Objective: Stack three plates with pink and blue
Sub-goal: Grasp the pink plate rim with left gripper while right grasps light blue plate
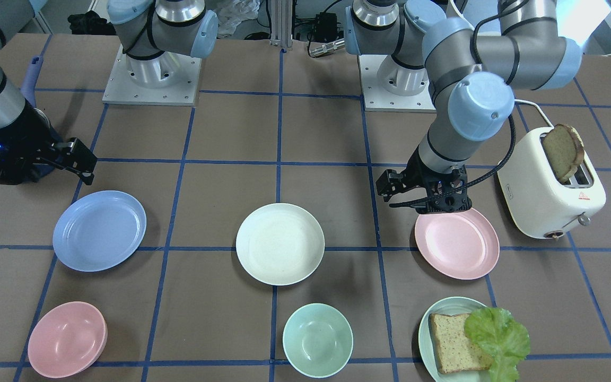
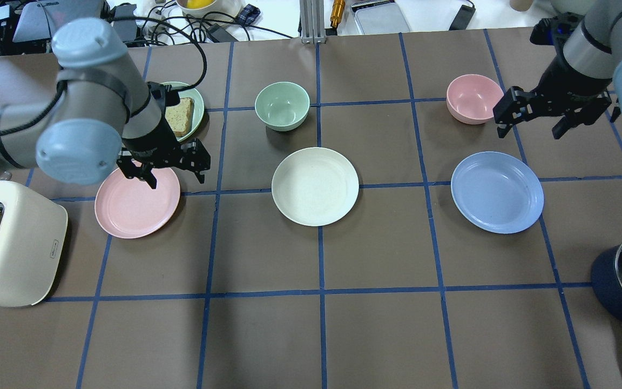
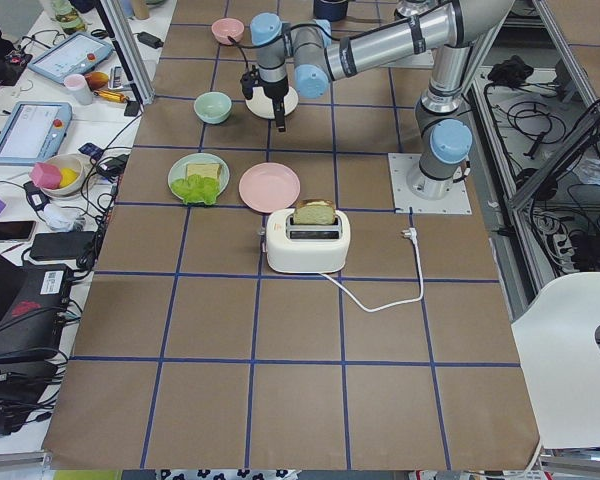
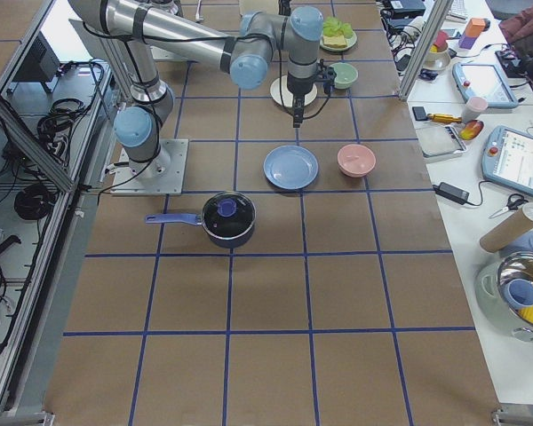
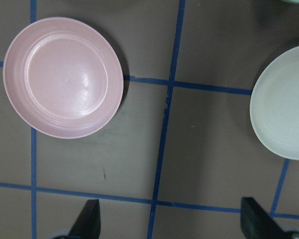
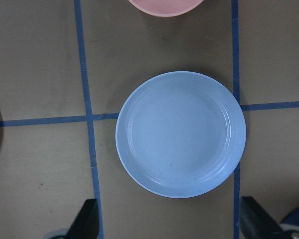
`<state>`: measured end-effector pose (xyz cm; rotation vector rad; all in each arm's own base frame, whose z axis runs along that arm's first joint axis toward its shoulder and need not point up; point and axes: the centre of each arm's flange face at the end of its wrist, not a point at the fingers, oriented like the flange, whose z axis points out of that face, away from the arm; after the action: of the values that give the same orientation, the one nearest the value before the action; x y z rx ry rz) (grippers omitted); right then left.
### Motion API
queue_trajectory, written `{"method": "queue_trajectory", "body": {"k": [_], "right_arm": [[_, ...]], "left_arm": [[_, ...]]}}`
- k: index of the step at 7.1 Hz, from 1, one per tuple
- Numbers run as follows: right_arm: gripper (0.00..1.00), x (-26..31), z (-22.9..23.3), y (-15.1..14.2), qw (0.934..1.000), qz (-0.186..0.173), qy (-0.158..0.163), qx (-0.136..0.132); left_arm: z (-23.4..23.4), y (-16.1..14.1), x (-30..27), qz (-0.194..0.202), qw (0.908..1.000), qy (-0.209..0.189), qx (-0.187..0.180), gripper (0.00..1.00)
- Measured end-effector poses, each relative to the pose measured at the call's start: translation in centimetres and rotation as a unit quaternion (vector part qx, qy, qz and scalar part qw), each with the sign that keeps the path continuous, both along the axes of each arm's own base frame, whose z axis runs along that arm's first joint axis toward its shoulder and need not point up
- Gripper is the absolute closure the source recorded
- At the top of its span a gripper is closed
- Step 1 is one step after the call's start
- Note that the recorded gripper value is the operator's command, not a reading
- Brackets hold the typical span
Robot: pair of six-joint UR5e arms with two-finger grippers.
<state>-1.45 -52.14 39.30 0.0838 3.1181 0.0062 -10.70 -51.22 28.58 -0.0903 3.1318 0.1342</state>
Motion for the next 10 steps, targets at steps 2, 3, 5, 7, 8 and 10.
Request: {"method": "queue_trajectory", "body": {"k": [2, 3, 5, 7, 8, 10], "right_arm": [[0.00, -3.8, -3.0, -0.3, 0.9999, 0.002, 0.007, 0.007], [0.00, -4.7, -4.8, -0.3, 0.9999, 0.003, 0.013, 0.006], [0.00, -6.8, -7.9, 0.6, 0.9998, -0.016, 0.011, 0.003], [0.00, -7.8, -10.8, 1.1, 0.9996, -0.028, 0.007, 0.005], [0.00, -8.2, -12.5, 1.0, 0.9995, -0.029, 0.007, 0.004], [0.00, -10.1, -15.6, 0.3, 0.9999, -0.010, 0.005, -0.007]], "left_arm": [[-6.8, 0.8, 1.0, -0.060, 0.9973, -0.031, -0.028, 0.05], [-8.8, 0.8, 1.3, -0.077, 0.9953, -0.042, -0.040, 0.21], [-10.9, 0.3, 2.3, -0.100, 0.9926, -0.048, -0.049, 0.85], [-11.3, 0.1, 2.7, -0.108, 0.9916, -0.049, -0.053, 1.00], [-10.9, 0.1, 2.4, -0.108, 0.9912, -0.050, -0.057, 1.00], [-9.8, 0.2, 1.2, -0.102, 0.9910, -0.053, -0.068, 1.00]]}}
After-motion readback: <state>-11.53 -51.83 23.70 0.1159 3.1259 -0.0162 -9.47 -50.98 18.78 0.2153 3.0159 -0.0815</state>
